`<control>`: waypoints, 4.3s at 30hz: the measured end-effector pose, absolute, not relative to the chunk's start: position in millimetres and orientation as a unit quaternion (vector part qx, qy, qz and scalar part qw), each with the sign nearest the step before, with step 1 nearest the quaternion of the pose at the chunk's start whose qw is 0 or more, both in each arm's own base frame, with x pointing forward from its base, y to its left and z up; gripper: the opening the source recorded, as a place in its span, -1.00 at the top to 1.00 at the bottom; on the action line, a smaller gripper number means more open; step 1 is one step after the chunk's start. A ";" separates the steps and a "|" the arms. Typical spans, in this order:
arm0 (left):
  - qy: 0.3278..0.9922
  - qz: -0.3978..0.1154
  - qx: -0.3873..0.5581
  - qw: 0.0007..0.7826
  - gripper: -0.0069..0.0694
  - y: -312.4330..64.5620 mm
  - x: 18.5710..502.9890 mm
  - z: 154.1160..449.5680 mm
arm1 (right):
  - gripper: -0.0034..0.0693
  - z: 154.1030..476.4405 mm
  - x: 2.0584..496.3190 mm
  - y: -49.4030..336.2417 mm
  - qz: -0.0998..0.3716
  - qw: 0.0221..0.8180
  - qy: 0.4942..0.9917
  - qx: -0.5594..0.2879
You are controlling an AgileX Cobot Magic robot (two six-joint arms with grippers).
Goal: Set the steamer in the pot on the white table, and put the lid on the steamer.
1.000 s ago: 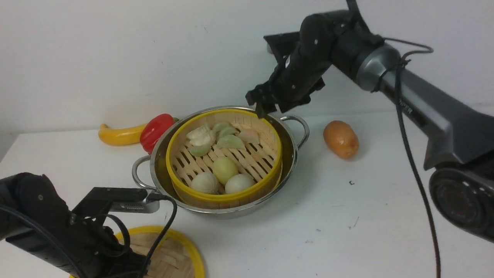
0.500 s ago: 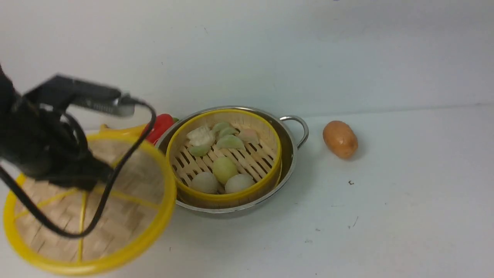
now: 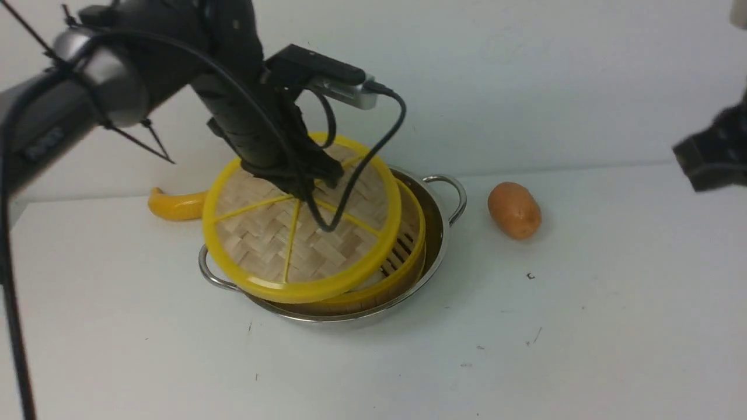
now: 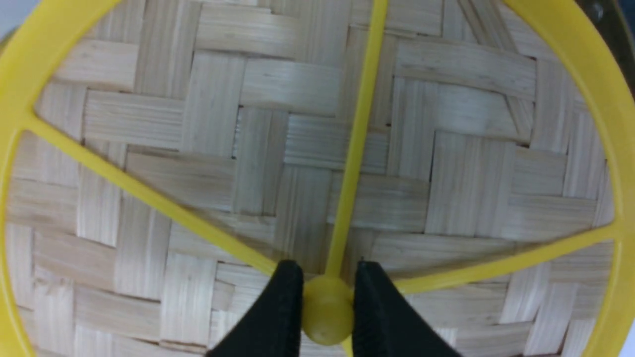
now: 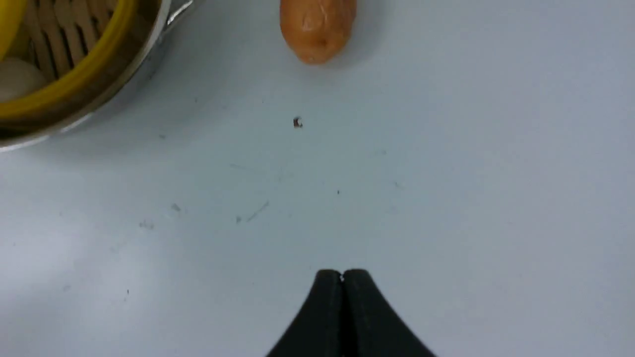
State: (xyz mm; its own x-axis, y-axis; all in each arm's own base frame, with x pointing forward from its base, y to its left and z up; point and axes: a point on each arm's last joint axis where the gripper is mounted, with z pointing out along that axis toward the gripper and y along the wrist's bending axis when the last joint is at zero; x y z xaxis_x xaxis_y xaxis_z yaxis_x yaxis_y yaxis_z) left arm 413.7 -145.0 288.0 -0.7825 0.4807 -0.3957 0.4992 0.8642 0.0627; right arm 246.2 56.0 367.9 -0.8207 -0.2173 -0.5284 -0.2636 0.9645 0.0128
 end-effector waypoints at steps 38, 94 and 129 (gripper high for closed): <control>0.935 -0.044 0.275 0.220 0.52 -165.6 445.2 239.8 | 0.91 395.2 130.9 30.8 0.053 0.366 0.923 -0.105; 0.948 -0.011 0.256 0.191 0.52 -159.8 438.5 243.5 | 0.89 395.2 130.9 30.8 0.053 0.366 0.923 -0.104; 0.810 -0.063 0.234 0.534 0.88 -76.4 196.7 416.3 | 0.86 370.0 80.3 3.0 -0.039 0.559 0.823 -0.096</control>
